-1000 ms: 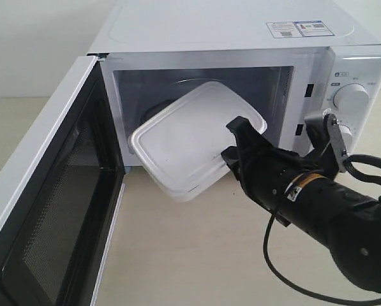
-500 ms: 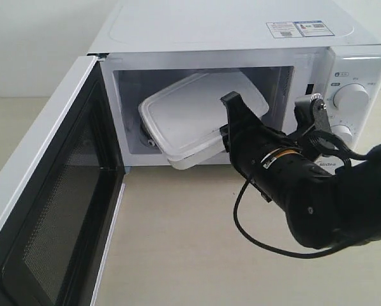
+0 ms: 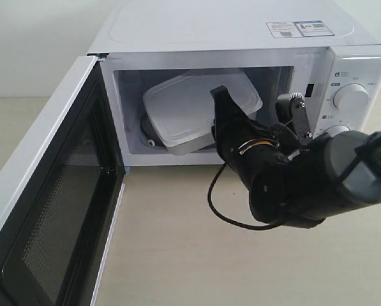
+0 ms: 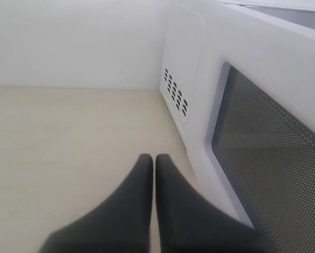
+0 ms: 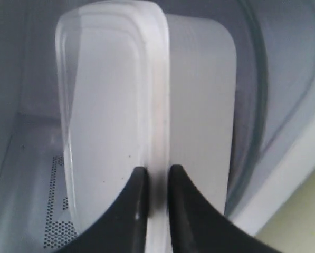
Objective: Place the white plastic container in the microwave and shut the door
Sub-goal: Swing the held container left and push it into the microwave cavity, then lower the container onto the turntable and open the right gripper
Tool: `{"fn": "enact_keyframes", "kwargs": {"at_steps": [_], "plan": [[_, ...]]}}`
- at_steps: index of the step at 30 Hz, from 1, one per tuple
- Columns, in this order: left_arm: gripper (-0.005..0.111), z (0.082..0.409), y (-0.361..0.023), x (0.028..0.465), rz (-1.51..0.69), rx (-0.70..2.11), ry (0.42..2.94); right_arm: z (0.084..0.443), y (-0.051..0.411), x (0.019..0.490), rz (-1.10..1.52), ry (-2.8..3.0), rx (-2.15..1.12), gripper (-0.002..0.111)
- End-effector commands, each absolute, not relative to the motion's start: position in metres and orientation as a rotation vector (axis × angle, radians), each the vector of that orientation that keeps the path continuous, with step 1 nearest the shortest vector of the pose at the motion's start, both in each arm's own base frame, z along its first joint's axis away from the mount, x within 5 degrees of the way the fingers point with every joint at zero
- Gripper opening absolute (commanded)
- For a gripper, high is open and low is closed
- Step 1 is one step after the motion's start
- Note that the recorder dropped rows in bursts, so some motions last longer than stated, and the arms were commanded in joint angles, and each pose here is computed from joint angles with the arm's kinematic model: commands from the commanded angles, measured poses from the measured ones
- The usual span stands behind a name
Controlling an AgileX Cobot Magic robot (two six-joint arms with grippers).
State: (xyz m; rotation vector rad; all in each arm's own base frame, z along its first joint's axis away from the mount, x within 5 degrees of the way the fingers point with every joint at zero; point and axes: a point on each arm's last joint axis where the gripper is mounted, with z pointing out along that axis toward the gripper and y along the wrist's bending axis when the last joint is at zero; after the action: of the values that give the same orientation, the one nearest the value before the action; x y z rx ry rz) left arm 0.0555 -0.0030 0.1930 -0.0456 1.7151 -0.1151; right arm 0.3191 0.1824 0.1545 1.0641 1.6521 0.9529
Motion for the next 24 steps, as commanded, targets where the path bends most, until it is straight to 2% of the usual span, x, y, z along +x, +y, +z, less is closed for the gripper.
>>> {"fn": "enact_keyframes", "kwargs": {"at_steps": [1,14,18,22,24], "plan": [[0.004,0.192,-0.003,0.055,-0.120,-0.056,1.716,0.163,0.175,0.337,0.921,1.632,1.041,0.000],[0.004,0.192,-0.003,0.055,-0.120,-0.056,1.716,0.159,0.185,0.353,0.927,1.611,1.019,0.000],[0.004,0.192,-0.003,0.055,-0.120,-0.056,1.716,0.158,0.186,0.353,0.920,1.619,1.001,0.016],[0.004,0.192,-0.003,0.055,-0.120,-0.056,1.716,0.158,0.186,0.353,0.920,1.620,0.999,0.044],[0.004,0.192,-0.003,0.055,-0.120,-0.056,1.716,0.158,0.186,0.353,0.920,1.620,0.999,0.053]]}}
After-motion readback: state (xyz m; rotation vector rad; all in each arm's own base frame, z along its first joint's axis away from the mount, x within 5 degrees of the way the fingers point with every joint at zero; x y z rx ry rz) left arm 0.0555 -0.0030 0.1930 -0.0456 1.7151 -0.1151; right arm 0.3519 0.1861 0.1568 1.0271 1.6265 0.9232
